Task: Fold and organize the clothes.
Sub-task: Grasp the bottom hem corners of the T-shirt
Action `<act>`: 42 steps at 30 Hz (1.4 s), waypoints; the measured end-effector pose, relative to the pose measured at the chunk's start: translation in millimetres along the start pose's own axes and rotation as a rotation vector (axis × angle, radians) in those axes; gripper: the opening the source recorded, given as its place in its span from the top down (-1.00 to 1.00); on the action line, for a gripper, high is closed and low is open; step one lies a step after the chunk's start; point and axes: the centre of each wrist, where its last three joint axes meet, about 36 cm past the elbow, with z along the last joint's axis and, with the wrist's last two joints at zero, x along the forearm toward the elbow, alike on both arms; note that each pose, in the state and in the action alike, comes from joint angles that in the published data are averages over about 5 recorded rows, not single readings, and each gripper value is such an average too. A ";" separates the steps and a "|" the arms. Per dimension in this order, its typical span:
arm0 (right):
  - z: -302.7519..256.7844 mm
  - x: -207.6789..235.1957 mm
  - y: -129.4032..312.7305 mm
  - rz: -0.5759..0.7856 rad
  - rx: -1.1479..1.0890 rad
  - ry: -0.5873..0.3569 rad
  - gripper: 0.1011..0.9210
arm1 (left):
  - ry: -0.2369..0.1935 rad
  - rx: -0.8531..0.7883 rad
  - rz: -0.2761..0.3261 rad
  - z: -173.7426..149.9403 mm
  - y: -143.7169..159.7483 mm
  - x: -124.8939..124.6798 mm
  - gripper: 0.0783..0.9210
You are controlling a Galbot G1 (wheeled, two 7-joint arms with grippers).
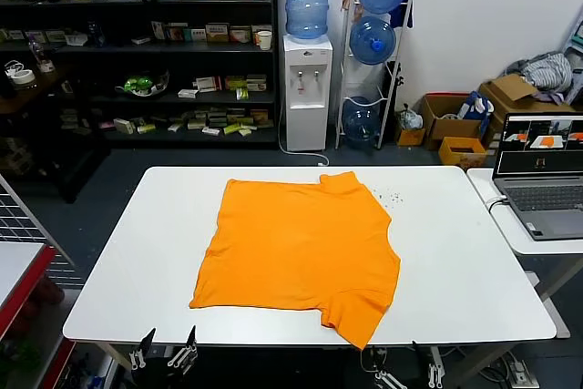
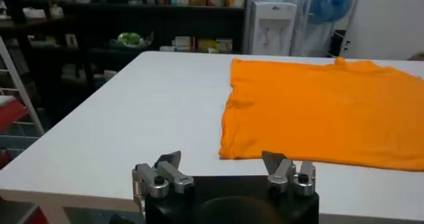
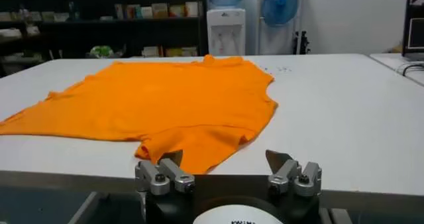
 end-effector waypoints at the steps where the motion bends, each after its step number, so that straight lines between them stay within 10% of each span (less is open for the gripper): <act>1: -0.3 -0.7 0.5 0.001 -0.001 -0.001 -0.76 | 0.001 -0.001 0.001 -0.1 0.3 -0.6 -0.77; 30: 4.6 -84.4 34.5 0.016 -0.044 0.081 -0.75 | 0.041 0.016 0.038 -2.2 13.9 -86.3 -0.77; 42: 10.9 -89.2 38.0 0.013 -0.026 0.096 -0.01 | 0.066 0.017 0.045 8.7 7.9 -96.0 -0.16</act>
